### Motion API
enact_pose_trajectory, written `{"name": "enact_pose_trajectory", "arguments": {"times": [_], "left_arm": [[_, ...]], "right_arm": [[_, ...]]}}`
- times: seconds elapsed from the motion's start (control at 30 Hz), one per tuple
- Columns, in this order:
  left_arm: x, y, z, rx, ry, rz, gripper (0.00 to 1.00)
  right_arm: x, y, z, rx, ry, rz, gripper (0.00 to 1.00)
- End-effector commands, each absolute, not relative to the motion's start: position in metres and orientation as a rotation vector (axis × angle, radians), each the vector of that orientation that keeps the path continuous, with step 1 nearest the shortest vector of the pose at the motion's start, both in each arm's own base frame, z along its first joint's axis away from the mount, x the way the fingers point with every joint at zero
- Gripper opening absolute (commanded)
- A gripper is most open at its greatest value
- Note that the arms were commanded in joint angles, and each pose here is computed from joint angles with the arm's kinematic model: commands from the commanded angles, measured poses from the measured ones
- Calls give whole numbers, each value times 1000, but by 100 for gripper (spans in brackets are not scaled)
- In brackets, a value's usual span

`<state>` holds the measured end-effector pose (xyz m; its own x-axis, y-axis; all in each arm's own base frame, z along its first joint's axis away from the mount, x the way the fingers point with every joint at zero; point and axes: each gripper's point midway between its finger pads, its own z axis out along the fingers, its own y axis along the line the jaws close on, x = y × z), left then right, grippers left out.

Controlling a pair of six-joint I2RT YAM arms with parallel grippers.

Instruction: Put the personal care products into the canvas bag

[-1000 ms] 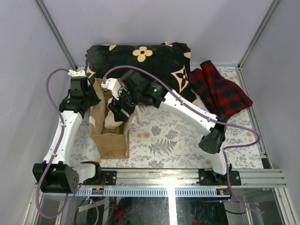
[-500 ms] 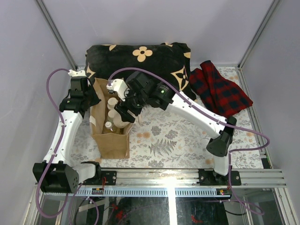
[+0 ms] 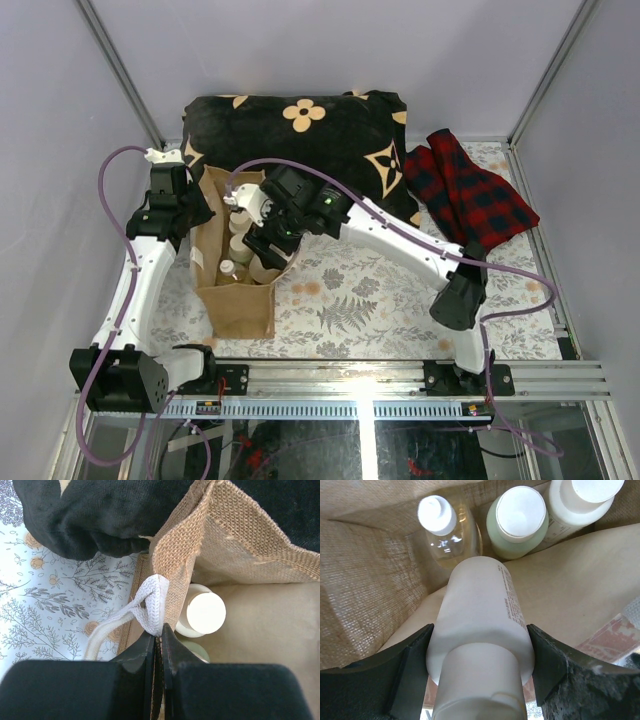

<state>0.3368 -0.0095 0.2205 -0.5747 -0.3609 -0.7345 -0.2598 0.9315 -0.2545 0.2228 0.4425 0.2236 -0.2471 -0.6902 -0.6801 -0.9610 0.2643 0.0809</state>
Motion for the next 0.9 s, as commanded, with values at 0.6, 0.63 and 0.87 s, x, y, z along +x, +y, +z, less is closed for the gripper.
{"name": "enact_pose_trajectory", "arguments": {"times": [0.6,0.63,0.87], "left_arm": [[346,-13,225,-438,2164,-184,0],[346,-13,225,-439,2165,-183,0],[348,-13,224,-438,2166,-185,0]], "right_arm": [[252,495,211,-1428,1996,632,29],[251,495,211,-1430,1996,631,33],[250,497,210,-1437,1992,638,67]]}}
